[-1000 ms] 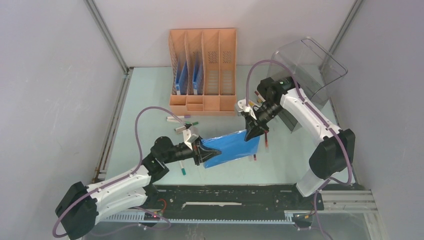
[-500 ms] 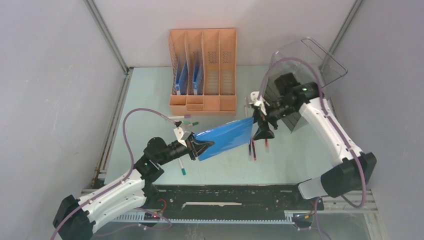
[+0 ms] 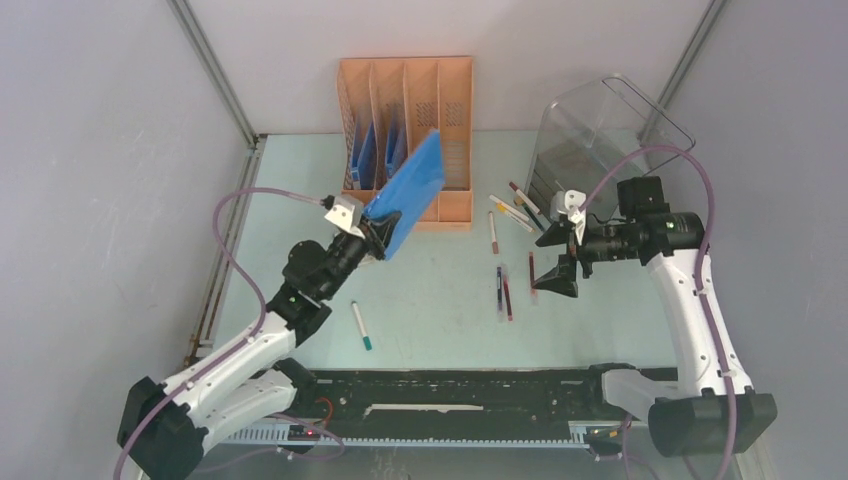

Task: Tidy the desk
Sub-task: Place the folder in the storage box.

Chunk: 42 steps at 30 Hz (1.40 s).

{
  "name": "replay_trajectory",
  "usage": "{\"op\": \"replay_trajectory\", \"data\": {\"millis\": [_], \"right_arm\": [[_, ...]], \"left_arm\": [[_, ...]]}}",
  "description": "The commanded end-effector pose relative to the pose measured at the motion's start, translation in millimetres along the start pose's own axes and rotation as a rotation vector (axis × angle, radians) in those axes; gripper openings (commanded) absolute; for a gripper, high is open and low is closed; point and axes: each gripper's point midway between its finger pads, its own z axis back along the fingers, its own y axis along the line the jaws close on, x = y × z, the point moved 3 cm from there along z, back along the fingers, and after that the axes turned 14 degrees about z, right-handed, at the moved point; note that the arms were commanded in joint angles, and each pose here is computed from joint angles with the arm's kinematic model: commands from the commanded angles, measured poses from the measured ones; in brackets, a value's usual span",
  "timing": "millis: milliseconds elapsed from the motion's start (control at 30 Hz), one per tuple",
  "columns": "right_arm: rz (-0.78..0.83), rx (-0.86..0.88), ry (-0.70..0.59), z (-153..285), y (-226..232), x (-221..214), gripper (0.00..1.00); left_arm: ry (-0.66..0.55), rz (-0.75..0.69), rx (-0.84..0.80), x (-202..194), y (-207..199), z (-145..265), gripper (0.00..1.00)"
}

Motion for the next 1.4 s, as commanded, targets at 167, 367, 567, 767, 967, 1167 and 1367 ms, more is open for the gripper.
{"op": "replay_trajectory", "data": {"millis": [167, 367, 567, 767, 967, 1167, 1367], "right_arm": [[0.008, -0.016, -0.103, -4.7, -9.6, -3.7, 0.97], [0.018, -0.019, -0.09, -4.8, -9.3, -6.1, 0.97], [0.028, -0.034, -0.08, -5.0, -9.9, -8.4, 0.97], [0.027, -0.035, -0.079, -5.0, -10.3, -9.0, 0.97], [0.024, -0.033, -0.075, -5.5, -10.5, -10.4, 0.97], [0.019, -0.031, -0.071, -6.0, -11.4, -12.1, 0.97], [0.016, -0.029, -0.068, -6.5, -11.7, -13.4, 0.97]], "left_arm": [[-0.301, -0.08, 0.255, 83.4, 29.4, -57.6, 0.0], [-0.313, -0.064, 0.339, 85.3, 46.2, -104.4, 0.0], [-0.267, -0.058, 0.351, 66.4, 60.6, -153.6, 0.0], [-0.253, -0.042, 0.397, 51.7, 80.7, -183.7, 0.0], [-0.22, -0.005, 0.4, 29.5, 101.5, -208.1, 0.0], [-0.191, 0.015, 0.409, 5.7, 116.0, -223.0, 0.0], [-0.167, 0.024, 0.429, -13.2, 127.6, -231.6, 0.0]]}}
